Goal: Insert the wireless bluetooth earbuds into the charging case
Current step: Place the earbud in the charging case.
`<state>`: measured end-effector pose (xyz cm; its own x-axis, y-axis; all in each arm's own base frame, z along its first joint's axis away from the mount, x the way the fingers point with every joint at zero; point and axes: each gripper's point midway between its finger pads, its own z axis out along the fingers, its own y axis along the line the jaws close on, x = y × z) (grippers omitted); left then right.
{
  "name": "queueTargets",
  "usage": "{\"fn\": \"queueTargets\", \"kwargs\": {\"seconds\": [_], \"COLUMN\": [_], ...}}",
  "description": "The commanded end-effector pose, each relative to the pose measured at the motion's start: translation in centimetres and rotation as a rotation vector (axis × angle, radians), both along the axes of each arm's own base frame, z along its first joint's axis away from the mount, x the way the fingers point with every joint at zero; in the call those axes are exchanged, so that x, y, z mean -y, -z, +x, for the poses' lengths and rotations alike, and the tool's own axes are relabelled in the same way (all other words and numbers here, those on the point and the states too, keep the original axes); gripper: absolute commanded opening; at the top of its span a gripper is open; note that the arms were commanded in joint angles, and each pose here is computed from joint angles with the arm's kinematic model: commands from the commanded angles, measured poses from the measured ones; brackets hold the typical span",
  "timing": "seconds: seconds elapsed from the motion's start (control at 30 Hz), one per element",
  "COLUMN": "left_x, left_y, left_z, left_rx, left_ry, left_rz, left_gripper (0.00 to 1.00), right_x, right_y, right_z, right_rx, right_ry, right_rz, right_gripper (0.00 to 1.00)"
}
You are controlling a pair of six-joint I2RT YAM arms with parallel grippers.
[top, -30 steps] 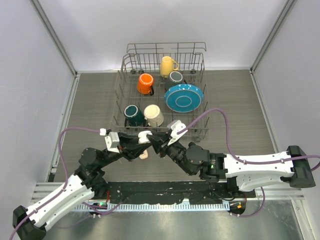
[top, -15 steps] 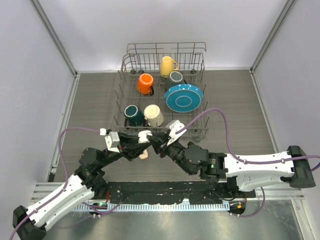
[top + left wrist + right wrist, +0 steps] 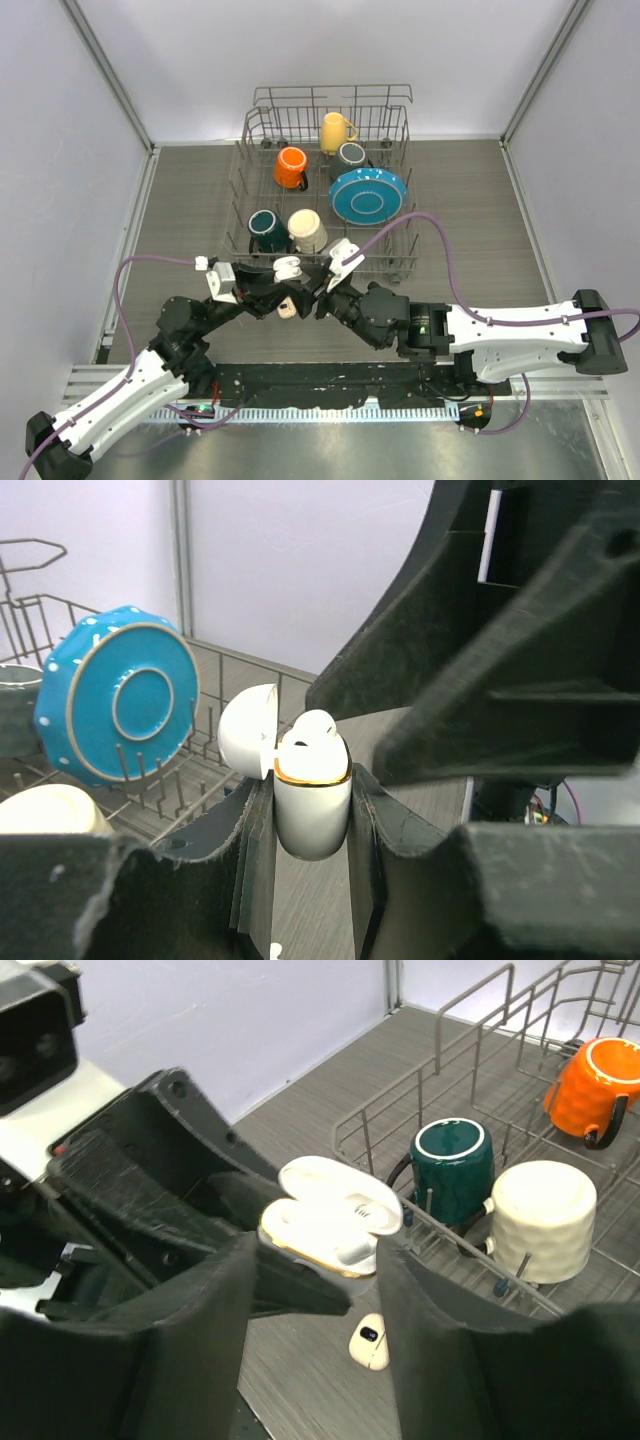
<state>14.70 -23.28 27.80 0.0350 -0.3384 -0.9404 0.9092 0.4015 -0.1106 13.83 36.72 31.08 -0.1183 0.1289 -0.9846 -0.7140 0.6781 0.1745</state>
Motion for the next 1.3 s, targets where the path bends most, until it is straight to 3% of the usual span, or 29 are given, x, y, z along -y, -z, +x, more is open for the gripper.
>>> {"fn": "queueTargets", "kwargs": {"seconds": [0.0,0.1,0.4,0.57,0.73,1.27], "left_x": [-1.0,-1.0,-1.0,-0.9,-0.6,-0.2], "left_y": [-3.1,-2.8,-2.9,-3.5,-4.0,-4.8], "left_z": [0.5,0.4,0.1,-0.1,-0.4,-0.7], "left_rx": [0.083,0.083,0.103,0.120,0.139,0.166], "left_ry": [-0.061,-0.056,-0.051,-0.035,-0.014,0.017], "left_rz": [-0.086,-0.077,-0.076,-0.084,-0.089,-0.093], "left_gripper": [0.00,0.00,0.00,0.00,0.00,0.00], "right_x": [-1.3,-0.7,3.9,4.4,2.9,-0.4], "right_y": [-1.3,-3.3,-7.5,-4.9,-3.7,-0.2], "right_z": [-1.5,-0.9,2.2,2.9,1.2,0.9], "right_rx": [-0.095,-0.165,-0.347,-0.483,-0.595,-0.804], "right_ry": [-0.059,-0.023,0.013,0.006,-0.133,-0.280], "right_rz": [0.051,0.133,0.383,0.330,0.317,0.367], "right_gripper": [0.71,0.87,0.88,0.88,0.87,0.88]}}
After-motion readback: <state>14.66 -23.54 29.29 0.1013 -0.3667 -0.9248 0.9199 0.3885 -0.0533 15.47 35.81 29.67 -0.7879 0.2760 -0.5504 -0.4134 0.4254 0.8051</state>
